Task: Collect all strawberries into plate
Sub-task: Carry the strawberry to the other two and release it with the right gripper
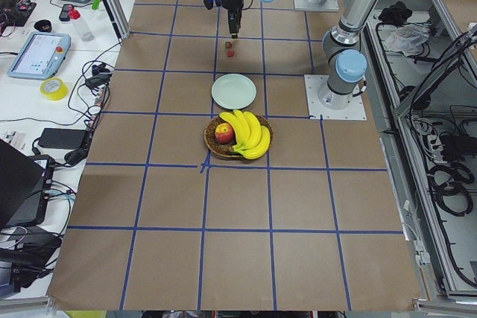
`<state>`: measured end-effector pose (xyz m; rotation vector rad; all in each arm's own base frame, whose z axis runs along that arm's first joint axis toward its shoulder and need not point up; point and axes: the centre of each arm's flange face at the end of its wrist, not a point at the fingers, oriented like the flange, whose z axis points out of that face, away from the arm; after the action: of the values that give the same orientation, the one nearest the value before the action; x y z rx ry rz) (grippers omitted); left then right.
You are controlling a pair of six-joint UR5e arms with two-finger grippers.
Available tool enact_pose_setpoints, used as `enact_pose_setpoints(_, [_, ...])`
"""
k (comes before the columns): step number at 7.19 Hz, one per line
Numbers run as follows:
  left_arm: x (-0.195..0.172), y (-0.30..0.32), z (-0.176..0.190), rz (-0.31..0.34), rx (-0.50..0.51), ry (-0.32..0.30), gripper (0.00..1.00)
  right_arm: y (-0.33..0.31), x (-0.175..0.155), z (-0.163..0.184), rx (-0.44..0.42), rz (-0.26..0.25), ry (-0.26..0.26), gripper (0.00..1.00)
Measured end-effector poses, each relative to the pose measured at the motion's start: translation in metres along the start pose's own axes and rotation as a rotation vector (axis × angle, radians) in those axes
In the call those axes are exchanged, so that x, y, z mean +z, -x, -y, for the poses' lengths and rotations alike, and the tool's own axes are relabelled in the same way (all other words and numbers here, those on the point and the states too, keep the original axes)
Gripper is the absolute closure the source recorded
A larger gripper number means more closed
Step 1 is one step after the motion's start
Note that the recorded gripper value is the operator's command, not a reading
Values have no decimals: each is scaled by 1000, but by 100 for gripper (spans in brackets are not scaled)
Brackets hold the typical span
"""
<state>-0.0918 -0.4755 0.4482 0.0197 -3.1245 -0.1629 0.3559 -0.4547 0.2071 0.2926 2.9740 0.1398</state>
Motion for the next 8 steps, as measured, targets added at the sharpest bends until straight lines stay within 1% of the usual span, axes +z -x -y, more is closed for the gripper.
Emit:
enact_pose_setpoints(2, [0, 0, 0, 0, 0, 1, 0, 25, 9, -10, -10, 56, 43, 92])
enact_pose_setpoints(3, [0, 0, 0, 0, 0, 0, 0, 36, 12, -10, -15, 77, 58, 91])
enact_pose_setpoints(4, [0, 0, 0, 0, 1, 0, 0, 48, 17, -6, -24, 89, 64, 31])
enact_pose_setpoints(5, [0, 0, -1, 0, 1, 1, 0, 58, 19, -3, -31, 95, 65, 14])
enact_pose_setpoints(6, [0, 0, -1, 0, 1, 1, 0, 62, 21, -1, -33, 92, 68, 5])
enact_pose_setpoints(8, [0, 0, -1, 0, 1, 1, 0, 64, 14, 0, -31, 79, 65, 5])
